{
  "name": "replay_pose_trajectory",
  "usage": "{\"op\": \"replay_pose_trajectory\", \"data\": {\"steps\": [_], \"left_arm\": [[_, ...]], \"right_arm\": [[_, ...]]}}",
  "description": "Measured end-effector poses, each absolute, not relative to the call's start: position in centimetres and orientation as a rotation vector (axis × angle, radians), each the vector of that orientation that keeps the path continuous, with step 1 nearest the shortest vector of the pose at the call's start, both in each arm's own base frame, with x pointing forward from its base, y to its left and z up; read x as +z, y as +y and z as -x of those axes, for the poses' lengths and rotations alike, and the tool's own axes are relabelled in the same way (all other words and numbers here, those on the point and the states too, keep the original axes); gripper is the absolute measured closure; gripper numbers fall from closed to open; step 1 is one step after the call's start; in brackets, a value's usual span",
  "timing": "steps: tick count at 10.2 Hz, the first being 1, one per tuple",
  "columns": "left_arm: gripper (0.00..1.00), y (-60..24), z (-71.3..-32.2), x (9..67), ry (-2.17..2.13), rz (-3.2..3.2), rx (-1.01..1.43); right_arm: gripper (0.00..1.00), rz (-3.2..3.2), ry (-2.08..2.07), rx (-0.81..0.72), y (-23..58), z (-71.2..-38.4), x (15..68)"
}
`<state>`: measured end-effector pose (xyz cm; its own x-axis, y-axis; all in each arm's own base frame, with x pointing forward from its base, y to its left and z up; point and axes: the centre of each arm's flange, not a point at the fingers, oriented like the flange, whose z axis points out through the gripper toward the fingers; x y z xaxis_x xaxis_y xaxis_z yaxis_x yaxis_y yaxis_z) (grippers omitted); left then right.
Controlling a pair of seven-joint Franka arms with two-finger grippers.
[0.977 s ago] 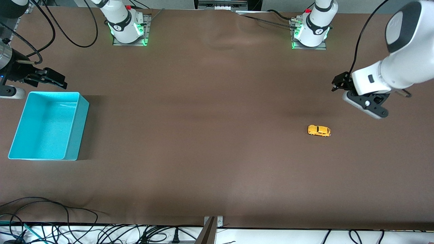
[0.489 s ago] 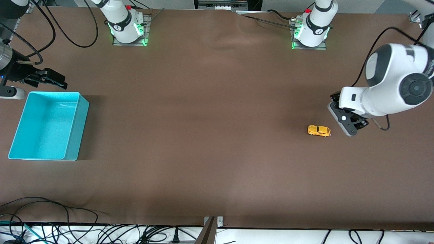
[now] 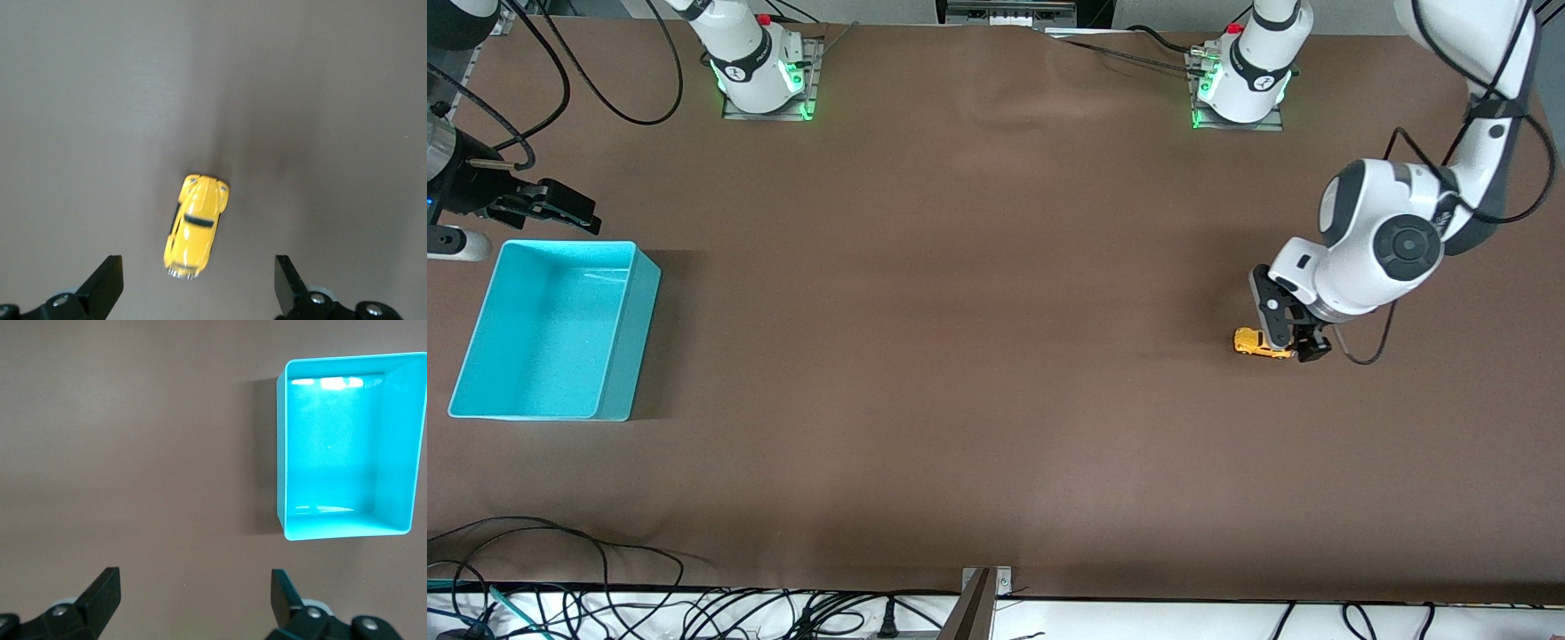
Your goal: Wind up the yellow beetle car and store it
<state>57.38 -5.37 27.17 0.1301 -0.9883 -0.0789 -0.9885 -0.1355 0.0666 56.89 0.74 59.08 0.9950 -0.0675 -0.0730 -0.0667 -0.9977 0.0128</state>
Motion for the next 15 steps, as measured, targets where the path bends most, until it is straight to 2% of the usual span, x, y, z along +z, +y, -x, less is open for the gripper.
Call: {"op": "replay_pose_trajectory", "data": {"steps": [3,7,10,13,15], "left_arm": [[0.0,-3.9,-57.6,22.5,2.204,2.169,0.146],[0.0,-3.2,-57.5,19.7,2.24,2.148,0.151],[0.09,-3.2,-57.5,19.0,2.248,2.149,0.155],[0.53,-3.1,-57.6,19.0,2.244,2.151,0.153],[0.56,-3.1,-57.6,19.1,2.233,2.162,0.153]], "right_arm": [[0.0,-3.127,-0.106,-0.115,0.7,-56.9,59.1],[0.0,-3.127,-0.108,-0.116,0.6,-56.9,59.1],[0.0,-3.127,-0.108,-0.116,0.6,-56.9,59.1],[0.0,-3.127,-0.109,-0.116,0.6,-56.9,59.1],[0.0,-3.127,-0.109,-0.116,0.6,-56.9,59.1]]}}
